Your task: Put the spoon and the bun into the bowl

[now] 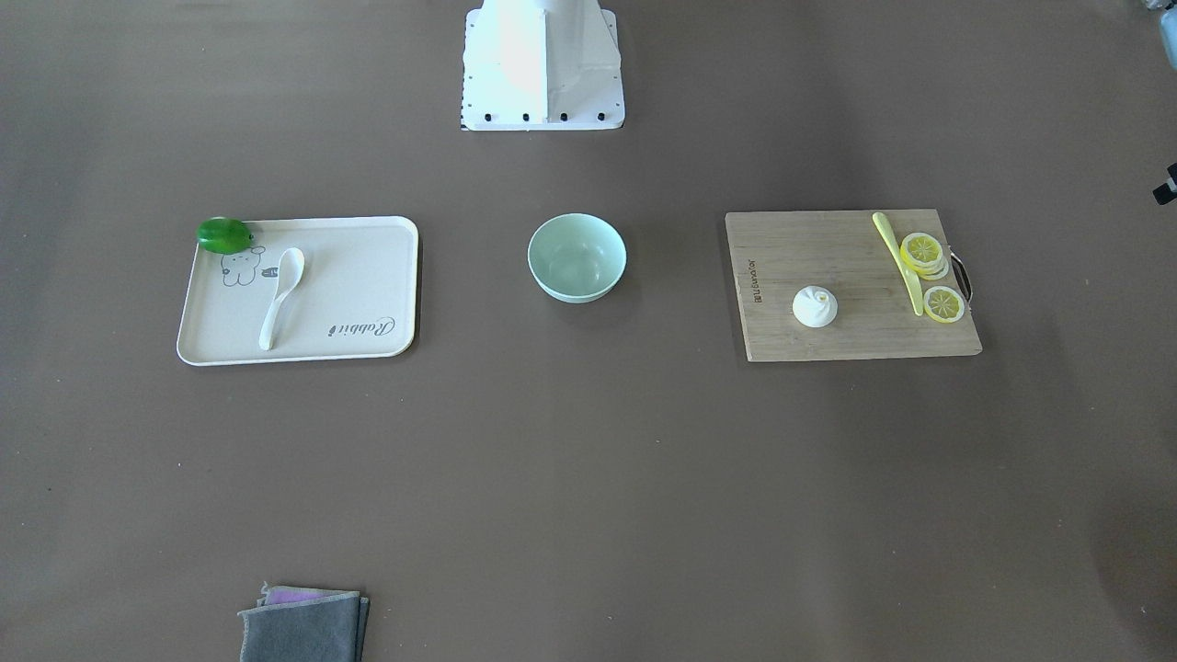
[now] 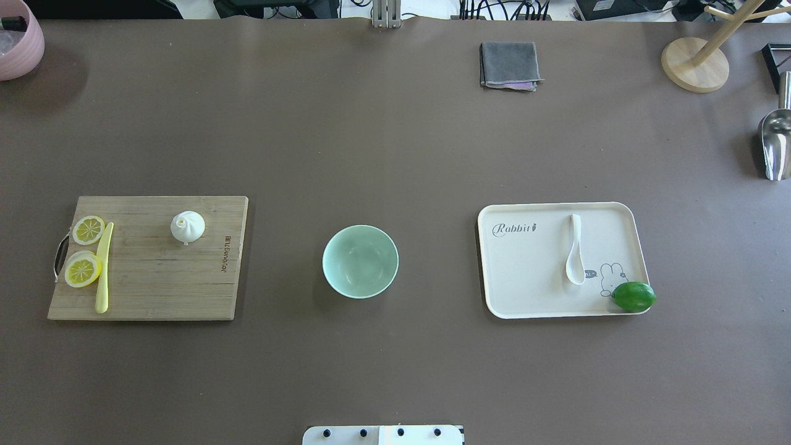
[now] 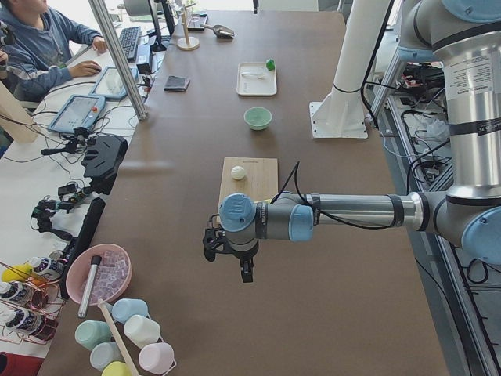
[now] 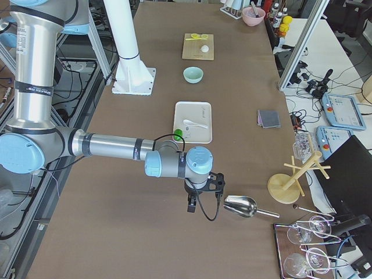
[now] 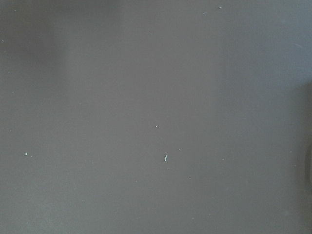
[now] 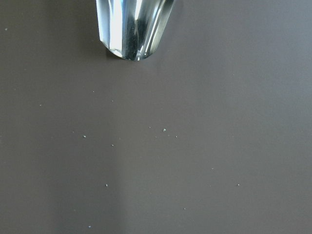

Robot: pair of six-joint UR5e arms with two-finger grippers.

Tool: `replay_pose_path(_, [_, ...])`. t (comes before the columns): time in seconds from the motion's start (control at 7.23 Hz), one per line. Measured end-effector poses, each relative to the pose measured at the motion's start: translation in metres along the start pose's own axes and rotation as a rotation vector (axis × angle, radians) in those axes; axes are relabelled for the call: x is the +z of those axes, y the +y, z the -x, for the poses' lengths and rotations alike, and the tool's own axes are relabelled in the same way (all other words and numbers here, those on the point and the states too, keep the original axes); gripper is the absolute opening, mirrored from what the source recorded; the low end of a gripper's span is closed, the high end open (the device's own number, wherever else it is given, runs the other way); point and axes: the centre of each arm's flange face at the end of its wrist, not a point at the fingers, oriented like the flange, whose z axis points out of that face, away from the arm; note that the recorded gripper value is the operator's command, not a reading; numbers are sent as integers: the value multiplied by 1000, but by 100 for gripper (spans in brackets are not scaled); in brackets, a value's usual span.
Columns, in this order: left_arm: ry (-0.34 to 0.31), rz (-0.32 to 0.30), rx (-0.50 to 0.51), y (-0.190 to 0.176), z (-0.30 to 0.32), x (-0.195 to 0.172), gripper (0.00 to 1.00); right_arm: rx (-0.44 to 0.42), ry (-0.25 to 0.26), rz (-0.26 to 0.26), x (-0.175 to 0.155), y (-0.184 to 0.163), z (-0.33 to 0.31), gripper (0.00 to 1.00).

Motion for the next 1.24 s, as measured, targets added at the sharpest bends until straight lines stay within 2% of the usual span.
replay_pose_path(0.55, [0,-1,-34,2,6,-9,98,20,0,16,-12,-7,13,100])
replay_pose_path(0.83, [-5,19,-62,3,17,1,98,9,2,27,-7,-4,13,100])
replay_pose_path(1.24, [1,25,-78,3,21,5,98,18,-27,46,1,-2,15,100])
